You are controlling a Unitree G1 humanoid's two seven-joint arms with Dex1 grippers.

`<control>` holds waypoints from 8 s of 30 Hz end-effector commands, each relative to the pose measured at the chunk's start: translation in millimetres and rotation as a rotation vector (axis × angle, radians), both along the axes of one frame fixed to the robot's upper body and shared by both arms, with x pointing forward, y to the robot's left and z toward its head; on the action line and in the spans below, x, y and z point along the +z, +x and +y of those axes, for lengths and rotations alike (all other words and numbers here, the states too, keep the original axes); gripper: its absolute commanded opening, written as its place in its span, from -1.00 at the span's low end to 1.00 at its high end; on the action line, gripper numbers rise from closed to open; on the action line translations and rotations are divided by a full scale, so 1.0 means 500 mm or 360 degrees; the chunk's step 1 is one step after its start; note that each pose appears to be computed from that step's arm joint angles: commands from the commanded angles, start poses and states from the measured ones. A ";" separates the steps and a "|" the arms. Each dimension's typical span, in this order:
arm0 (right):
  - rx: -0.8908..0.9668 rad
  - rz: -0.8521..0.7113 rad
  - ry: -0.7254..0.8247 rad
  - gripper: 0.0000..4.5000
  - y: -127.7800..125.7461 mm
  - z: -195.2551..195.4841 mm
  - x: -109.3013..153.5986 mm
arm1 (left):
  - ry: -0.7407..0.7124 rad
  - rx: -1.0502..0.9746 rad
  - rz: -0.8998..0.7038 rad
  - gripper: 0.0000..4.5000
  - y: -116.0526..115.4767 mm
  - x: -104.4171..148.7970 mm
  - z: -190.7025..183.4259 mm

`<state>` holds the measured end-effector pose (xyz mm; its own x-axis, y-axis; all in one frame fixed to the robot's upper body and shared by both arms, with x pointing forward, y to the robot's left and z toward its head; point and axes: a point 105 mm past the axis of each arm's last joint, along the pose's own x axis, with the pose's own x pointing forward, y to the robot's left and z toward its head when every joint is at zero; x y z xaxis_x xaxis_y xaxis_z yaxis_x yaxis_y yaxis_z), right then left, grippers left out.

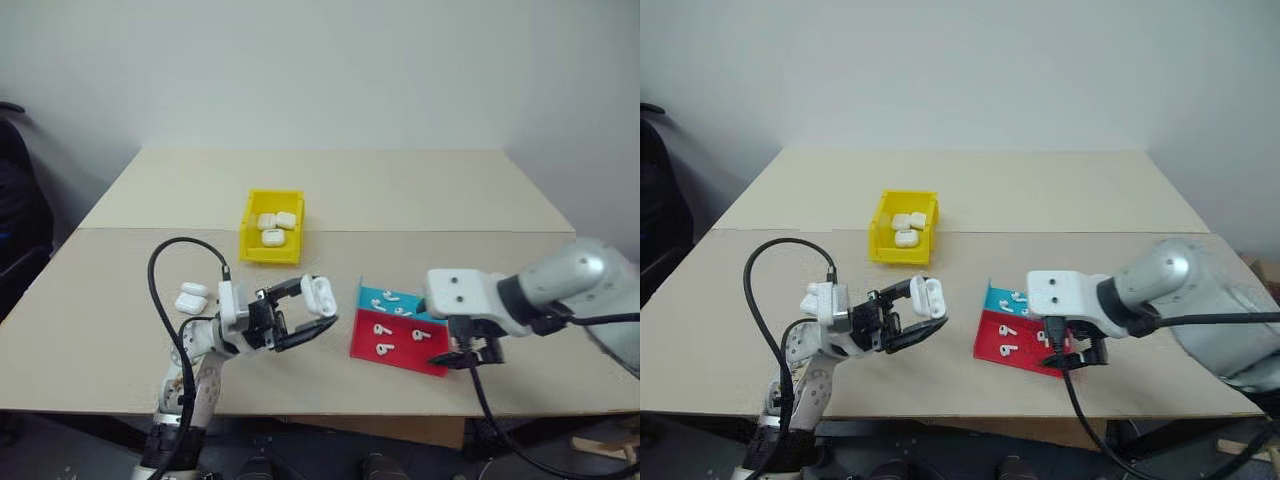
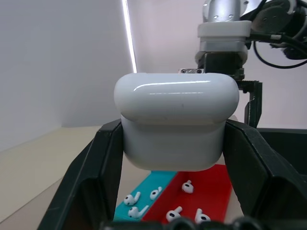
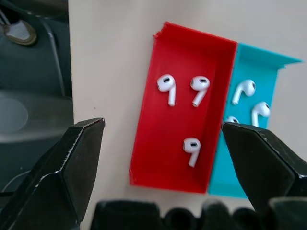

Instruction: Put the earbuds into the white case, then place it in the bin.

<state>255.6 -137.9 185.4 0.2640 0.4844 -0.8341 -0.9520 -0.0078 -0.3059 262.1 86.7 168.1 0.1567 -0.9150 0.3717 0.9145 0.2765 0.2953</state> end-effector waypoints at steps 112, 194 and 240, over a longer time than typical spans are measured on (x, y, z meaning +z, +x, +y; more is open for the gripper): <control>0.0125 -0.0116 0.0026 -0.66 0.068 0.066 -0.005 | 0.0330 0.0064 -0.0046 0.24 -0.014 -0.019 0.040; 0.0716 -0.0626 0.1841 -0.01 -0.040 0.037 0.246 | 0.0372 -0.0200 -0.0071 0.24 -0.030 0.120 -0.046; 0.0069 -0.0048 -0.0323 -0.01 0.266 0.028 -0.064 | 0.0604 0.0105 0.0041 0.24 -0.060 0.014 0.018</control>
<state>387.3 -122.7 148.2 0.2580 0.3099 -0.9151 -0.9422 -0.1290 -0.3093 233.8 98.0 167.9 0.2357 -0.9718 -0.0096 0.9211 0.2203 0.3210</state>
